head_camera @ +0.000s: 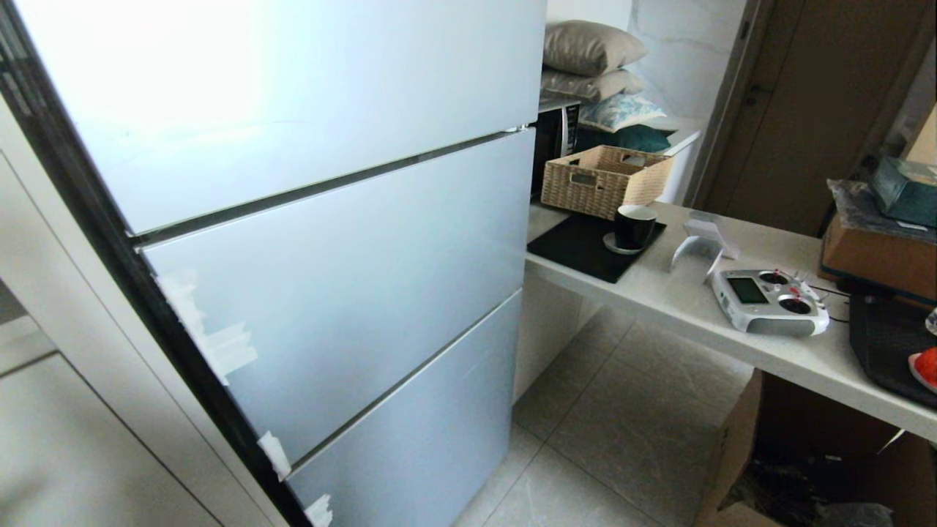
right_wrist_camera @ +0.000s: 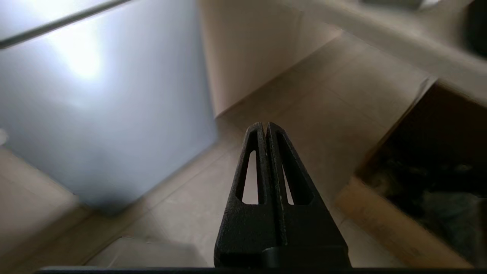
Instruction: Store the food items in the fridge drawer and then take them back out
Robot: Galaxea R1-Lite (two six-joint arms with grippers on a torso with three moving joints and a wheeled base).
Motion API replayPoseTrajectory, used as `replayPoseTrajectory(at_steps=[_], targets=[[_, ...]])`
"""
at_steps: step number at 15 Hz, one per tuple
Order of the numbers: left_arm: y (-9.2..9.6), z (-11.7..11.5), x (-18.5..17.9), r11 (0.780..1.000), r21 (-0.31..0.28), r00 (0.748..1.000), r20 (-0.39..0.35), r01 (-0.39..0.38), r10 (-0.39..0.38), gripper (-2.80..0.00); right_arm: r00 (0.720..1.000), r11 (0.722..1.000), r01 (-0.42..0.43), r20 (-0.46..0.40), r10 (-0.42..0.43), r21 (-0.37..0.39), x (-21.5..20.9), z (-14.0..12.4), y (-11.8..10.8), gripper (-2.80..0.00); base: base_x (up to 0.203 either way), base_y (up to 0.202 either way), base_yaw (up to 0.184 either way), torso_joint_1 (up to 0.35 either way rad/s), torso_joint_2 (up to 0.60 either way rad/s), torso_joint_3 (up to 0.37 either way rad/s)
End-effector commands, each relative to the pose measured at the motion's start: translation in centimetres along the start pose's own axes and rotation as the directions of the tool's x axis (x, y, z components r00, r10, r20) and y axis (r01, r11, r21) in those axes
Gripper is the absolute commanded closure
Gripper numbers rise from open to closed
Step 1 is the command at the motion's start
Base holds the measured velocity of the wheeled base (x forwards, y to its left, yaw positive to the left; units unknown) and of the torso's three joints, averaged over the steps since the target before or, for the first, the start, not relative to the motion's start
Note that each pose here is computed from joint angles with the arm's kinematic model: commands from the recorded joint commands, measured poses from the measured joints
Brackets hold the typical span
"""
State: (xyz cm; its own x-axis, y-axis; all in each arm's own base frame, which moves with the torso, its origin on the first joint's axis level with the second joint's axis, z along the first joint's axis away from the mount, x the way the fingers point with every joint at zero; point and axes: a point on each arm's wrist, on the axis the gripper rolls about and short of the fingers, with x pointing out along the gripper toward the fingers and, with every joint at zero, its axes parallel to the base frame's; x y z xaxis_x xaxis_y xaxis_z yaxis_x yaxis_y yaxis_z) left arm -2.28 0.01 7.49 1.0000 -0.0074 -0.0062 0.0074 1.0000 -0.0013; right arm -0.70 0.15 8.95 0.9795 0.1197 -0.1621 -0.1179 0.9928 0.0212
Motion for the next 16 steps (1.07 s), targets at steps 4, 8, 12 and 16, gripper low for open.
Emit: replayPoseTrajectory(at_steps=[4, 8, 12, 16], targets=[[0.00, 0.00, 0.00, 1.000, 0.000, 1.000, 0.000, 0.000, 0.000, 0.00, 0.984, 0.987, 0.100, 0.162, -0.080, -0.123, -1.33, -1.64, 0.06, 0.00, 0.000, 0.000, 0.000, 0.000, 0.00, 0.000], [0.00, 0.00, 0.00, 1.000, 0.000, 1.000, 0.000, 0.000, 0.000, 0.00, 0.983, 0.994, 0.098, 0.162, -0.089, -0.048, -1.33, -1.63, 0.04, 0.00, 0.000, 0.000, 0.000, 0.000, 0.00, 0.000], [0.00, 0.00, 0.00, 1.000, 0.000, 1.000, 0.000, 0.000, 0.000, 0.00, 0.980, 0.994, 0.114, 0.163, -0.112, -0.003, -1.33, -1.62, -0.02, 0.00, 0.000, 0.000, 0.000, 0.000, 0.00, 0.000], [0.00, 0.00, 0.00, 1.000, 0.000, 1.000, 0.000, 0.000, 0.000, 0.00, 0.980, 0.994, 0.114, 0.163, -0.112, -0.003, -1.33, -1.62, -0.02, 0.00, 0.000, 0.000, 0.000, 0.000, 0.00, 0.000]])
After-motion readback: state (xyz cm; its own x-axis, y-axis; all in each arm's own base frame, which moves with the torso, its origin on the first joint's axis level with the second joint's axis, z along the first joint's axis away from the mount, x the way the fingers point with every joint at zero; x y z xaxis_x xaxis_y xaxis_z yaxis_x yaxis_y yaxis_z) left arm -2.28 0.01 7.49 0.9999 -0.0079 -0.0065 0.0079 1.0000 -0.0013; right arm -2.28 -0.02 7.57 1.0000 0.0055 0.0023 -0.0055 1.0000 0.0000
